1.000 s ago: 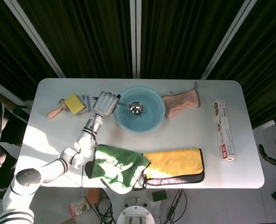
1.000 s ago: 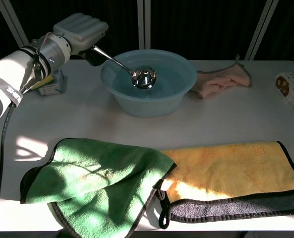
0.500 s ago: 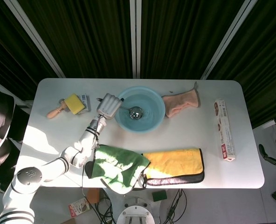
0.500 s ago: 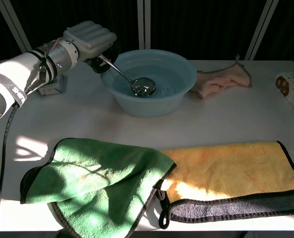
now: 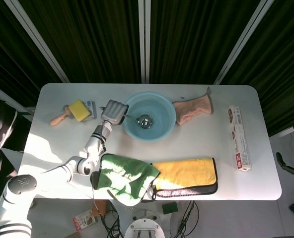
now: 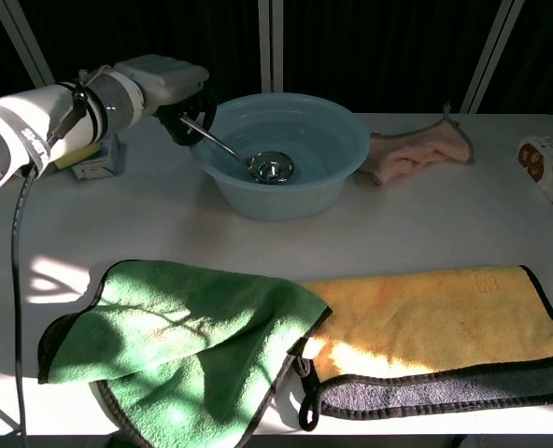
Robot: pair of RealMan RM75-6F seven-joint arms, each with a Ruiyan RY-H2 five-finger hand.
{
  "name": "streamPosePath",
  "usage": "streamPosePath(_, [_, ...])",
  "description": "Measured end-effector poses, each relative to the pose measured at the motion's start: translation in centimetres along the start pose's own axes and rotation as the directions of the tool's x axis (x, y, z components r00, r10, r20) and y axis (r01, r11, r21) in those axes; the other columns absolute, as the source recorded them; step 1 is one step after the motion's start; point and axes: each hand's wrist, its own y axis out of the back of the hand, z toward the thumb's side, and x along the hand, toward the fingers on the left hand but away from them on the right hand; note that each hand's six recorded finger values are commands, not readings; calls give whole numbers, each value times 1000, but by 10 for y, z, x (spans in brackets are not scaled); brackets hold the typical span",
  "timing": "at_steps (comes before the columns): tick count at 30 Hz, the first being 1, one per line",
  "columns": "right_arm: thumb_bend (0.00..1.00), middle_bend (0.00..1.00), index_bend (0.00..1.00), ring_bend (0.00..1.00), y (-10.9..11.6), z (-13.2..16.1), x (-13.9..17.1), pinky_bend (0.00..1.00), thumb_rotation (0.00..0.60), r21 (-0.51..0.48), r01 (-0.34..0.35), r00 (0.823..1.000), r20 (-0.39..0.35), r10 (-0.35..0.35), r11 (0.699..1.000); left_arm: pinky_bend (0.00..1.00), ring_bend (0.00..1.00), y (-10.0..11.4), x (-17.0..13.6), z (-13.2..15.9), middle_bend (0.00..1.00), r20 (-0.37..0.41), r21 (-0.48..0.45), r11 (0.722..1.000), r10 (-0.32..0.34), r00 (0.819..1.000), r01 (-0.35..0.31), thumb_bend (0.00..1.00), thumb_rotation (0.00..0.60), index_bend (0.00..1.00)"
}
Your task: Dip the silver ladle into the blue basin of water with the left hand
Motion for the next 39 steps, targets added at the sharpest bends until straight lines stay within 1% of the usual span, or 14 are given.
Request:
streamPosePath(3, [362, 0, 21, 0, 0, -1, -1, 0, 600, -2, -1, 1000, 3, 1, 1000, 825, 661, 3, 0, -3, 694, -17, -27, 999, -39, 999, 38, 531, 600, 803])
streamPosePath(9, [362, 0, 21, 0, -1, -1, -1, 0, 600, -1, -3, 1000, 6, 3, 1000, 828, 661, 13, -2, -3, 695, -30, -79, 993, -88, 996, 86, 531, 600, 803])
streamPosePath(17, [362, 0, 22, 0, 0, -2, -2, 0, 600, 3, 8, 1000, 6, -8, 1000, 829, 662, 29, -5, -2, 695, -37, -117, 986, -122, 992, 117, 531, 600, 803])
streamPosePath(24, [365, 0, 22, 0, -2, -3, -3, 0, 600, 3, 1, 1000, 8, -1, 1000, 829, 661, 46, -6, -4, 691, -41, -161, 976, -158, 987, 150, 531, 600, 804])
streamPosePath(32, [365, 0, 22, 0, -2, -3, -3, 0, 600, 3, 2, 1000, 14, -2, 1000, 829, 662, 65, -8, -3, 691, -49, -158, 970, -194, 980, 184, 531, 600, 804])
streamPosePath(39, [365, 0, 21, 0, -3, -4, -4, 0, 600, 3, 1, 1000, 17, -1, 1000, 835, 670, 80, -10, -2, 691, -74, -175, 957, -248, 966, 232, 531, 600, 804])
